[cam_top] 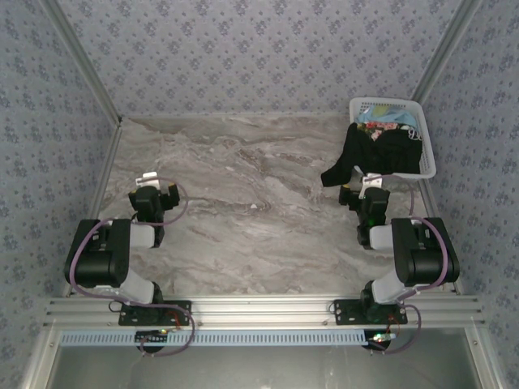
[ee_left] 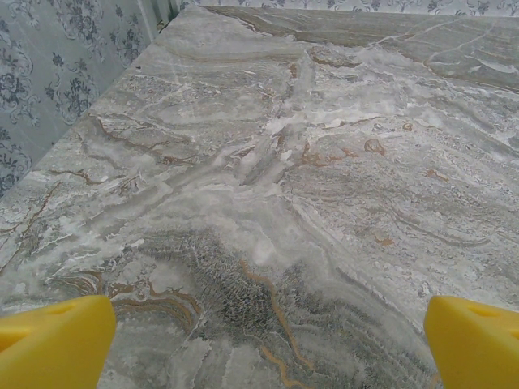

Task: Fold and stack the t-shirts

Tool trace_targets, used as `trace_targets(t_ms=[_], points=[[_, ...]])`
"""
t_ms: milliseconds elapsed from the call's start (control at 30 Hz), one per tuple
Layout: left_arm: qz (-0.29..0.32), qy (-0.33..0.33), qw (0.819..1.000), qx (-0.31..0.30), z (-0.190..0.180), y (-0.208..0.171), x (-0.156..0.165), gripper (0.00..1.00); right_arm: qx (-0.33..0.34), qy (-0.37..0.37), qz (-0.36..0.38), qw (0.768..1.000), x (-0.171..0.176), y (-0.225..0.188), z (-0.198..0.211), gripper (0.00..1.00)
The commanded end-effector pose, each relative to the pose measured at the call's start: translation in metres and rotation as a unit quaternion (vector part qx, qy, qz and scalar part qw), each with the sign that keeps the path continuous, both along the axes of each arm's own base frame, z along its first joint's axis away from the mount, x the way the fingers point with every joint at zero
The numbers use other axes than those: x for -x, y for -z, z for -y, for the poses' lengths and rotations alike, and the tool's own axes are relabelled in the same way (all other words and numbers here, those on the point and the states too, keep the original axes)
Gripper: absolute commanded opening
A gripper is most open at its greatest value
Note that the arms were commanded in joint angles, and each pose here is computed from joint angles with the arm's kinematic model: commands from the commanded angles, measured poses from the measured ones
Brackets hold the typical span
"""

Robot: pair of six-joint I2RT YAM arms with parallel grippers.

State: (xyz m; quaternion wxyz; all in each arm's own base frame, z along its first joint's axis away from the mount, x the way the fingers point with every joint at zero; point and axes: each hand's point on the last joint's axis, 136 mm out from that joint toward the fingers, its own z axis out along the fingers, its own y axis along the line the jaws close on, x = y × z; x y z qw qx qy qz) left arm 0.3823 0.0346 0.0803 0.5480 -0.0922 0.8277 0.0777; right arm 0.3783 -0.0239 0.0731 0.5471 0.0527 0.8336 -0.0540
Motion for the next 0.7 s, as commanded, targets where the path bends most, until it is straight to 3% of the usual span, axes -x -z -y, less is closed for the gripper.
trace_targets(t_ms=[0,233,367,433,500,533,567,600,667], points=[[0.022,-0.004,1.000,-0.006,-0.003,-0.013,-0.008,0.98,0.016,0.015,0.025,0.999,-0.008,-0.014,0.008,1.00],[0.061,-0.040,0.997,-0.039,-0.005,-0.059,0.013,0.98,0.091,0.078,0.117,0.986,0.030,-0.079,0.009,1.00],[0.086,-0.058,0.994,-0.045,-0.001,-0.110,0.023,0.98,0.039,0.102,0.132,0.985,0.034,-0.163,0.006,1.00],[0.127,-0.078,0.988,-0.034,-0.002,-0.149,0.024,0.98,-0.021,0.094,0.124,0.988,0.032,-0.211,-0.002,1.00],[0.142,-0.161,0.975,0.059,-0.019,-0.176,0.030,0.98,-0.123,0.056,0.075,0.988,0.027,-0.241,-0.011,1.00],[0.102,-0.197,0.966,0.131,-0.023,-0.179,0.037,0.98,-0.194,0.103,0.065,0.973,0.028,-0.245,-0.001,1.00],[0.047,-0.203,0.961,0.180,-0.021,-0.177,0.044,0.98,-0.232,0.116,0.074,0.963,0.020,-0.251,0.010,1.00],[0.031,-0.195,0.957,0.212,-0.018,-0.174,0.036,0.98,-0.277,0.078,0.081,0.954,0.007,-0.260,0.006,1.00],[0.005,-0.150,0.945,0.291,-0.003,-0.173,0.013,0.98,-0.304,0.110,0.061,0.944,-0.010,-0.261,0.025,0.94]])
